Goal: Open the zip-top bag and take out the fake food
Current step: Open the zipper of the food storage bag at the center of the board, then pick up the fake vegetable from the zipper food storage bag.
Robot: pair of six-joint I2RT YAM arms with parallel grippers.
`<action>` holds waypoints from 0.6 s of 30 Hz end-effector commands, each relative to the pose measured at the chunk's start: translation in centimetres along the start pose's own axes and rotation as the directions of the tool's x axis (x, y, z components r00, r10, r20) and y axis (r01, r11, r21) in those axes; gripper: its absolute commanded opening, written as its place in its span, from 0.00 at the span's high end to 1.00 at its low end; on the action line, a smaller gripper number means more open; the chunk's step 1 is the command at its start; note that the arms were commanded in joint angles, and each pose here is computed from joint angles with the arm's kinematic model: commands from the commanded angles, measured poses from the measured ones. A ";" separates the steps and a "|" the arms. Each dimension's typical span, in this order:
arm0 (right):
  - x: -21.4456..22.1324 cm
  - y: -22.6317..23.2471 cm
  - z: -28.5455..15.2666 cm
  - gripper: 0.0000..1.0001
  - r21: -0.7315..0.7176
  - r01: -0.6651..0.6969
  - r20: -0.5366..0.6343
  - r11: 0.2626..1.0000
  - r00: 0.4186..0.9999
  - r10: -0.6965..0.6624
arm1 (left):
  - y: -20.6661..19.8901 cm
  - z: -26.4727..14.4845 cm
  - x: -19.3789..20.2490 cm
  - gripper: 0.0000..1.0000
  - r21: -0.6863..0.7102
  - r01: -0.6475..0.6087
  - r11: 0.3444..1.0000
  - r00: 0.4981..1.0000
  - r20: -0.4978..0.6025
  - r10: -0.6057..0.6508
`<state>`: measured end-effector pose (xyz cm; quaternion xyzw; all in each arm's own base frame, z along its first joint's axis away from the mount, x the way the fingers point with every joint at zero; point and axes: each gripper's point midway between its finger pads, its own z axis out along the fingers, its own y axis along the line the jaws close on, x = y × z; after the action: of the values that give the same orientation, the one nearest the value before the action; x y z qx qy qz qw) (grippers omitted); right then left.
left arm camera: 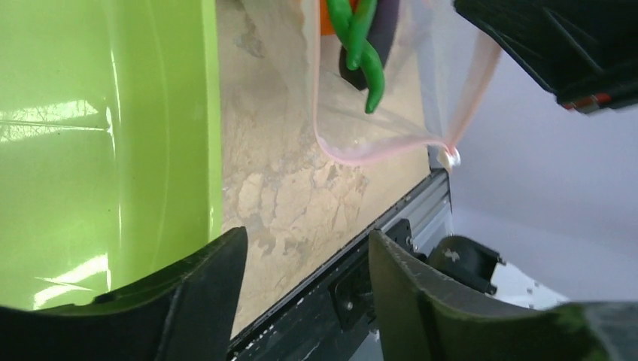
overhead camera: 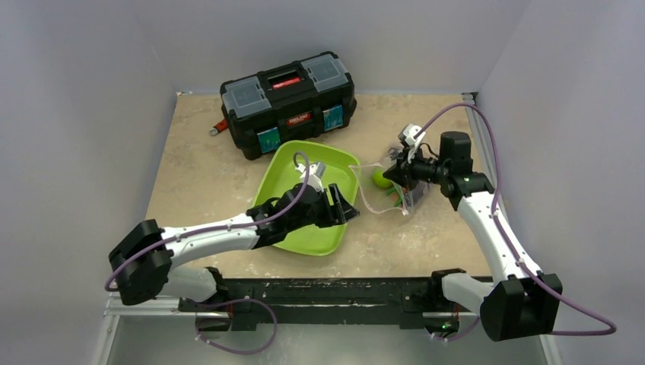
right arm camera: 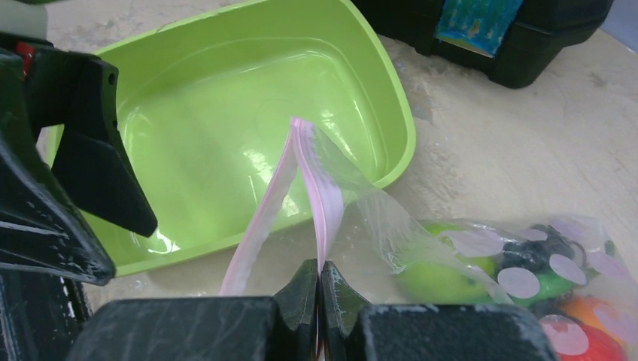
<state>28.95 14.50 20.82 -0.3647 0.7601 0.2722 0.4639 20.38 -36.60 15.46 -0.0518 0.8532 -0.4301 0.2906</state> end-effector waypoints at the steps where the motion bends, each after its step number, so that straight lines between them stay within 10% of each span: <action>1: -0.3 1.9 0.0 1.00 -0.094 0.049 0.035 0.994 0.998 -0.046 | -3.2 -3.1 -1.9 0.28 0.209 -0.199 0.957 0.977 0.122 0.176; 4: 0.3 2.1 0.2 1.00 -0.114 0.050 0.018 0.992 0.999 -0.048 | -2.2 -5.0 -3.7 0.08 0.283 -0.179 0.942 0.970 0.211 0.121; 9: 0.7 2.1 0.3 1.00 -0.126 0.062 0.003 0.990 0.998 -0.063 | -1.5 -7.5 -5.1 0.04 0.451 -0.177 0.875 0.967 0.243 0.071; 18: 1.1 1.9 0.3 1.00 -0.123 0.075 -0.017 0.990 0.997 -0.078 | -1.3 -8.2 -5.6 0.04 0.198 -0.450 0.871 0.884 0.233 0.404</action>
<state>27.57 15.16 19.58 -0.4072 0.7438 0.2914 0.4428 20.37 -30.25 20.45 0.0597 0.7509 -0.5164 0.4073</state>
